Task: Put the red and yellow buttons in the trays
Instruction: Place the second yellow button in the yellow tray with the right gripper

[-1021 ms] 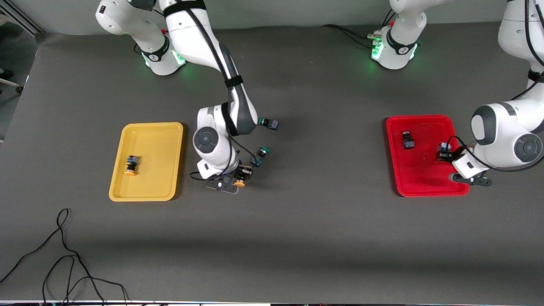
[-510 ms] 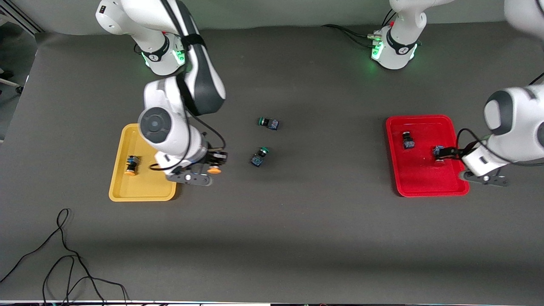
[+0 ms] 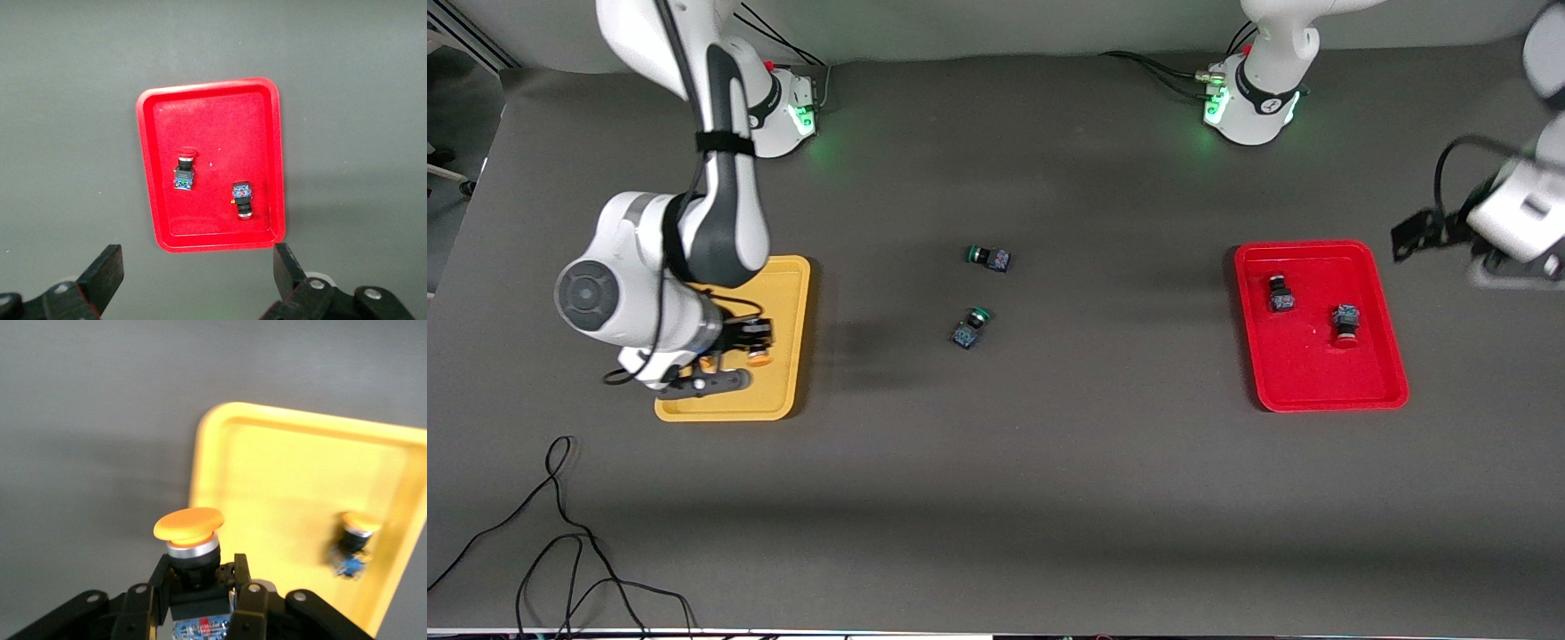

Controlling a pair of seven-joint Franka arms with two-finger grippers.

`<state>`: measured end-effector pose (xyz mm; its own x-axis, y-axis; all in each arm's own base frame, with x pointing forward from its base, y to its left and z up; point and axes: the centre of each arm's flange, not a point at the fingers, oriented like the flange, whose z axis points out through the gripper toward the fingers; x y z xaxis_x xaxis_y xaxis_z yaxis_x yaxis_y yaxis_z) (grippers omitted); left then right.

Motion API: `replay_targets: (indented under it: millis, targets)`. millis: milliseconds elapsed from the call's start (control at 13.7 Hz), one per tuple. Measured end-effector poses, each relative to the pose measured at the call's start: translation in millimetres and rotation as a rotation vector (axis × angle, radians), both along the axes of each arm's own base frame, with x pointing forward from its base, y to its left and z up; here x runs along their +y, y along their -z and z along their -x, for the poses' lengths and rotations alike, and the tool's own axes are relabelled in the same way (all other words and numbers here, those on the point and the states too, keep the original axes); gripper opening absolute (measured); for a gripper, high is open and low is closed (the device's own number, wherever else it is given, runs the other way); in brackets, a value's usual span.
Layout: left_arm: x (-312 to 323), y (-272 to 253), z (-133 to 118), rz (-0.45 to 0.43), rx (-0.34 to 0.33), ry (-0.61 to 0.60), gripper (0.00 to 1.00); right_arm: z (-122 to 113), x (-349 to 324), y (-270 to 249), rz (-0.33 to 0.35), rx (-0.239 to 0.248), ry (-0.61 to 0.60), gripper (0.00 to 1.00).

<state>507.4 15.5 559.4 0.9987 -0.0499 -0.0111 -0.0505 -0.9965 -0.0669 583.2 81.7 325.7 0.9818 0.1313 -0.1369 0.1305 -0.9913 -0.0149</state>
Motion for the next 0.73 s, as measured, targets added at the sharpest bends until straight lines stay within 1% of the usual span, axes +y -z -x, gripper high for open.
replay_targets:
  millis: [146, 219, 365, 438, 510, 583, 656, 729]
  targets:
    - [-3.2, -22.0, 12.7, -0.003, -0.044, -0.004, 1.0, 19.0, -27.2, 43.1, -0.035, -0.015, -0.003, 0.4]
    - [-4.1, -24.8, 14.9, -0.004, -0.05, -0.005, 1.0, 26.8, -31.2, 63.2, -0.053, -0.016, -0.007, 0.4]
    - [-6.3, -21.1, 18.0, 0.0, -0.046, -0.011, 1.0, 35.7, -33.7, 102.0, -0.07, 0.001, -0.014, 0.4]
    - [-7.4, -21.2, 19.5, 0.001, -0.047, -0.023, 1.0, 37.0, -35.1, 115.5, -0.06, 0.011, -0.013, 0.4]
    - [-8.7, -23.4, 21.4, 0.002, -0.052, -0.032, 1.0, 37.2, -35.8, 122.6, -0.048, 0.015, -0.009, 0.46]
    - [-10.3, -26.9, 23.2, 0.002, -0.059, -0.036, 1.0, 36.0, -35.5, 124.4, -0.042, 0.015, -0.01, 0.55]
    - [-11.8, -30.0, 24.8, 0.002, -0.066, -0.037, 1.0, 33.7, -34.0, 122.9, -0.042, 0.01, -0.011, 0.66]
    - [-13.5, -31.9, 25.9, 0.002, -0.069, -0.035, 1.0, 30.7, -32.5, 119.6, -0.045, 0.001, -0.01, 0.74]
